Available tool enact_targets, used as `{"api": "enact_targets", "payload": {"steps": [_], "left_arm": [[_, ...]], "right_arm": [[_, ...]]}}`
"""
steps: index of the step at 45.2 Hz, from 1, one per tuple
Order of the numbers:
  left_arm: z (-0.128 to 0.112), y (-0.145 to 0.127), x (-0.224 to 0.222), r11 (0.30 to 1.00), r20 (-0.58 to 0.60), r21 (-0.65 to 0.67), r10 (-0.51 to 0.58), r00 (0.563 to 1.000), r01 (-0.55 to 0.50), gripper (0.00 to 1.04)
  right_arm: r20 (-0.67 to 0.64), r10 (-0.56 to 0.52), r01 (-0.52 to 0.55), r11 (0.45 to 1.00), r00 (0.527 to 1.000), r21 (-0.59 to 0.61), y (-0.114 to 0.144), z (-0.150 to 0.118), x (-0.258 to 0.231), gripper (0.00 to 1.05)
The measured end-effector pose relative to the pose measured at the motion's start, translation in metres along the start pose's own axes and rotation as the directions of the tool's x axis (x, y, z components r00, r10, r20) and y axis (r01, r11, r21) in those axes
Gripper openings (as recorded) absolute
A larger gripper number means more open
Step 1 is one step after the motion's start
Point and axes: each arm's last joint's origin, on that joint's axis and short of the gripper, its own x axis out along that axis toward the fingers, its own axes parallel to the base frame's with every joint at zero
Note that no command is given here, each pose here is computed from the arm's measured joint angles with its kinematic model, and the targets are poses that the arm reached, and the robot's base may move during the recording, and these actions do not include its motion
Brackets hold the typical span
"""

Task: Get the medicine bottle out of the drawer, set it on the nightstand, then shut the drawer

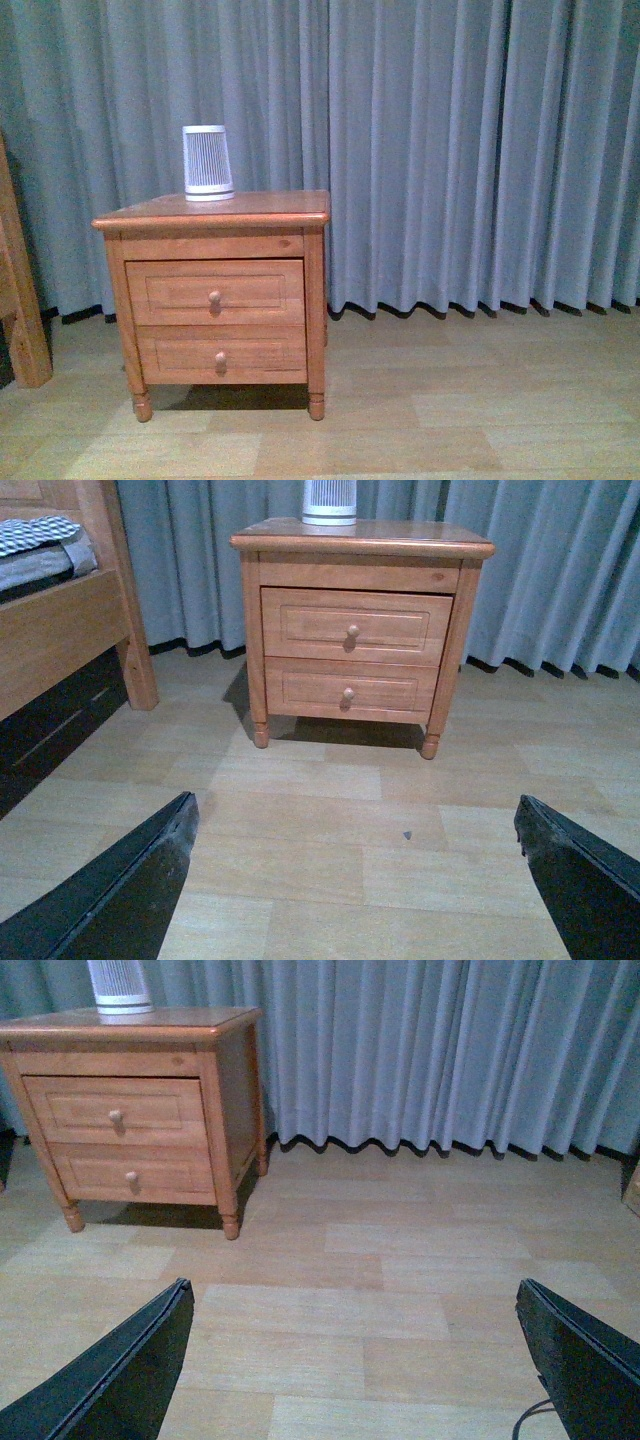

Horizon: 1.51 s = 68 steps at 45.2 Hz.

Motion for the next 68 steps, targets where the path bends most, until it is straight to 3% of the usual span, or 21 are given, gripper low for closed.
{"api": "enact_targets", "payload": {"steps": [68], "left_arm": [[0.0,0.0,0.0,1.0,0.0,0.0,0.0,1.0,0.0,0.98]], "right_arm": [[0.0,0.0,0.0,1.0,1.0,0.0,0.0,0.0,0.0,0.98]]}}
